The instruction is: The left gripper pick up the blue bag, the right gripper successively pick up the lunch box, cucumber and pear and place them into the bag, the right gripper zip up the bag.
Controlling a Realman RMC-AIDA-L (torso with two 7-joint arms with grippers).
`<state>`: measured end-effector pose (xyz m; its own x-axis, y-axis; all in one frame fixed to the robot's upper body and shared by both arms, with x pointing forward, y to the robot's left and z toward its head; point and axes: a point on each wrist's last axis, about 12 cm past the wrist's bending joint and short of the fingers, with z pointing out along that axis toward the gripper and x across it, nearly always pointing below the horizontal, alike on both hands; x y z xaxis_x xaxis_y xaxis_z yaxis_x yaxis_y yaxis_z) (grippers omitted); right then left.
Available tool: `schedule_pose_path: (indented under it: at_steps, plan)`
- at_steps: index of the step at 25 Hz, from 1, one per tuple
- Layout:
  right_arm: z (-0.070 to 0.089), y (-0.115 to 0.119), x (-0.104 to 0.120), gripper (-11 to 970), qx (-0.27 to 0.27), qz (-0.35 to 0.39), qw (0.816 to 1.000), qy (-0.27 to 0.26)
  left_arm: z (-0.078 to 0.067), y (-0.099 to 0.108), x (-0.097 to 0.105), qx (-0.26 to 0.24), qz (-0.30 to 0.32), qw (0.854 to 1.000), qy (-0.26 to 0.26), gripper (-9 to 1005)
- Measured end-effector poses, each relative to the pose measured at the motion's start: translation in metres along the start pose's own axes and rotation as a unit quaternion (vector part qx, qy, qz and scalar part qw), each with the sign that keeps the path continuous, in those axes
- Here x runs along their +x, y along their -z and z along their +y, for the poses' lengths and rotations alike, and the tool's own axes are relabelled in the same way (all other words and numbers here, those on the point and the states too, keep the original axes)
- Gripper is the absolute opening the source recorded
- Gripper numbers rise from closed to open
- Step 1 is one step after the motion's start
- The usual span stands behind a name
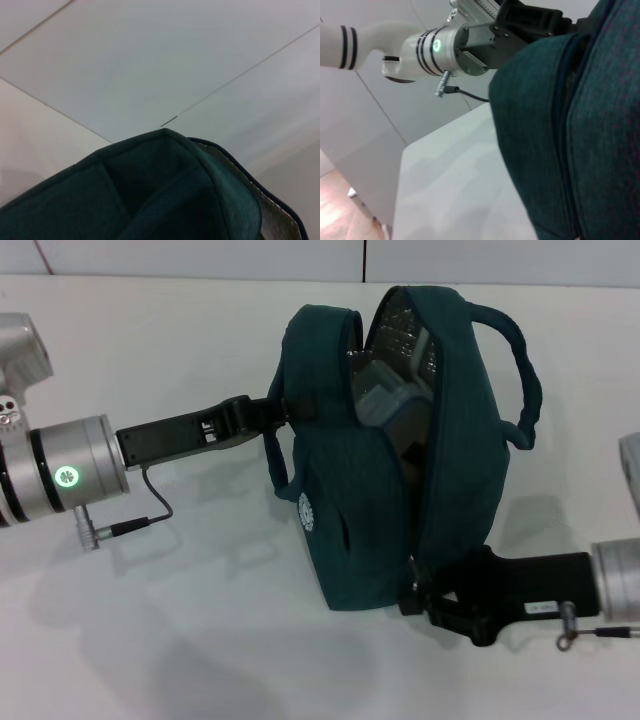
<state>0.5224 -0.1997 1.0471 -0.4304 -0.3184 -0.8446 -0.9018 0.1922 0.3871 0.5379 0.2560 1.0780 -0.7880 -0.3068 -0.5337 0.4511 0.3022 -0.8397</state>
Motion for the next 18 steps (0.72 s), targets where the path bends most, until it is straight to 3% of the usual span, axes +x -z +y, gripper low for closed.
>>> schedule_pose_path:
  at_steps: [9,18]
  plan:
    - [0.003,0.03,0.008,68,-0.009,-0.011,1.0,-0.02,0.001,0.0,-0.001,-0.004,-0.002,1.0,0.0,67]
    - [0.006,0.029,0.005,94,-0.021,-0.025,0.999,-0.022,0.001,0.0,-0.001,-0.005,-0.003,1.0,0.0,68]
